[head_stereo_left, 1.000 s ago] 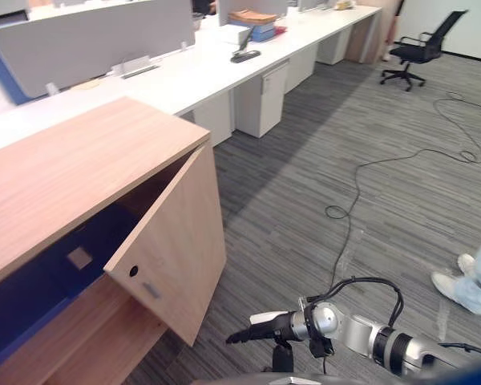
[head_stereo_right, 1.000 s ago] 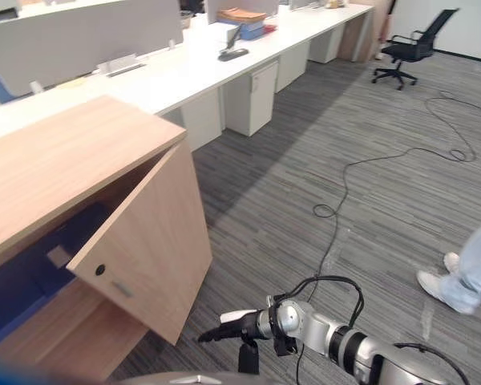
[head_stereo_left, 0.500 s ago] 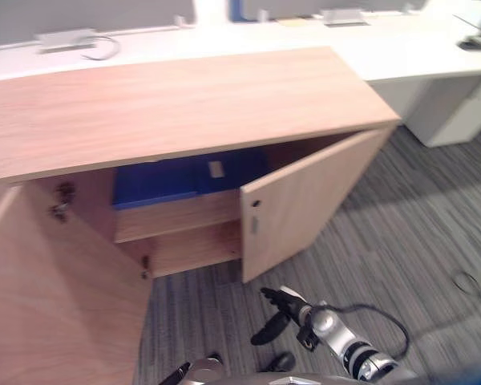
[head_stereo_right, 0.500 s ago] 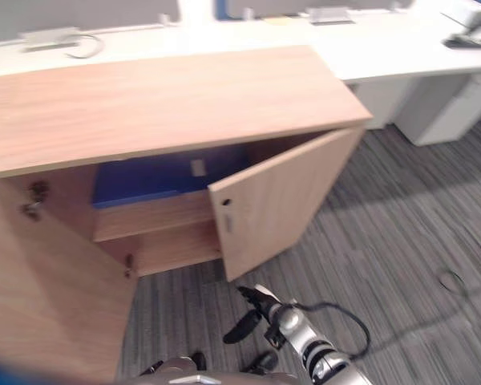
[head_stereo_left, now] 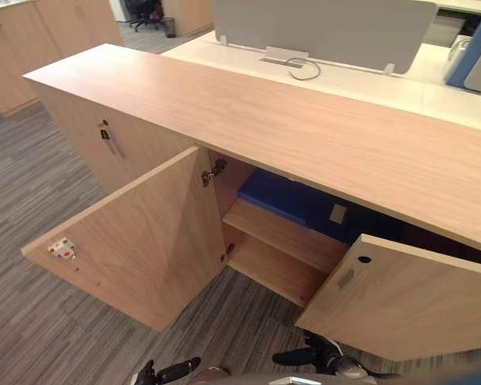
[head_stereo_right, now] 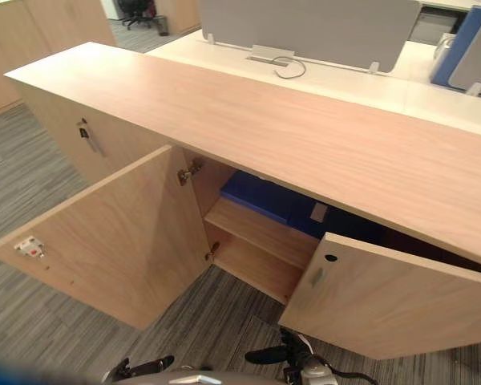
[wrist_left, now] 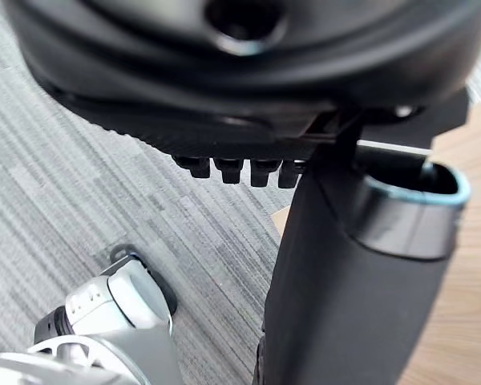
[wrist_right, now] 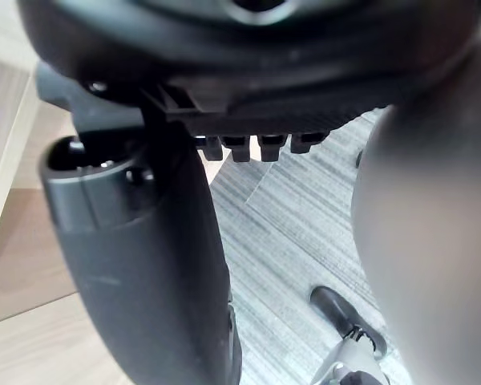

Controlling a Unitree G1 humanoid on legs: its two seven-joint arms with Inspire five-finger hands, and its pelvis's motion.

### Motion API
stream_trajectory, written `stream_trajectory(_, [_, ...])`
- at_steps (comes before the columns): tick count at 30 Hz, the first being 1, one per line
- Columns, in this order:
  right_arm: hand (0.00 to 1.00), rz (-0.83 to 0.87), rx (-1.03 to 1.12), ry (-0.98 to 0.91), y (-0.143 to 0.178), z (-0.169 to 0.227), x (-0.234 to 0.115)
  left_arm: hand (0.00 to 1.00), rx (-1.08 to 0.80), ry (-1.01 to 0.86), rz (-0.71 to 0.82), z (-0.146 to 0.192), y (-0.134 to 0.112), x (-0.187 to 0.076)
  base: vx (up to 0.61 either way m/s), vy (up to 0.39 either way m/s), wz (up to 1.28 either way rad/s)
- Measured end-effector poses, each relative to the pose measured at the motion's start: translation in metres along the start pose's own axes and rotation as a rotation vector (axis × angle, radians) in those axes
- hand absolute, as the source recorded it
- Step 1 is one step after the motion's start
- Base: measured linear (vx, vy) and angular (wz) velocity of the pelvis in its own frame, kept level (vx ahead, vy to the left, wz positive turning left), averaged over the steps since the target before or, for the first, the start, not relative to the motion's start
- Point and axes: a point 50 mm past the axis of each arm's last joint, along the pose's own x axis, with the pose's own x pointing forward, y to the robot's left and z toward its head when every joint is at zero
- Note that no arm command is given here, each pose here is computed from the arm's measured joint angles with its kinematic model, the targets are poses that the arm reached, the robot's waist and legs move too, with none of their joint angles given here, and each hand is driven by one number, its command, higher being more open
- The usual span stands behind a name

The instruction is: Walk over to the cabinet, pick up the folder, carry it to the office cabinet, place the folder inside the office cabinet, then close the office cabinet door

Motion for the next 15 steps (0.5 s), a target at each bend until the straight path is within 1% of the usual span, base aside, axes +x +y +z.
stream_trajectory(2, [1.00, -0.036, 0.064, 0.031, -0.006, -0.012, -0.003, 1.00, -0.017, -0.065, -0.023, 0.018, -0.008, 0.001, -0.01, -0.219, 1.20])
stream_trajectory(3, [1.00, -0.053, 0.086, 0.036, -0.010, -0.013, -0.003, 1.00, -0.018, -0.076, -0.035, 0.021, -0.011, 0.001, -0.01, -0.081, 1.01])
stream_trajectory(5, [1.00, -0.105, 0.128, 0.035, -0.023, -0.015, -0.005, 1.00, -0.026, -0.107, -0.073, 0.028, -0.022, -0.001, -0.01, 0.037, 0.49])
stream_trajectory(7, [1.00, -0.137, 0.192, 0.036, -0.029, -0.018, -0.006, 1.00, -0.019, -0.120, -0.087, 0.030, -0.025, -0.002, -0.02, 0.139, 0.26])
stream_trajectory(8, [1.00, -0.150, 0.271, 0.050, -0.028, -0.025, -0.007, 1.00, -0.013, -0.131, -0.104, 0.032, -0.025, -0.002, 0.00, 0.164, 0.30])
stream_trajectory(10, [1.00, -0.163, 0.337, 0.059, -0.029, -0.031, -0.009, 1.00, -0.009, -0.131, -0.112, 0.032, -0.024, -0.002, 0.02, 0.123, 0.34])
stream_trajectory(12, [1.00, -0.187, 0.441, 0.079, -0.030, -0.043, -0.012, 1.00, -0.043, -0.124, -0.120, 0.031, -0.022, -0.002, 0.05, 0.072, 0.71])
stream_trajectory(15, [1.00, -0.215, 0.563, 0.098, -0.030, -0.055, -0.015, 1.00, -0.127, -0.110, -0.118, 0.029, -0.016, -0.002, 0.08, -0.040, 0.72])
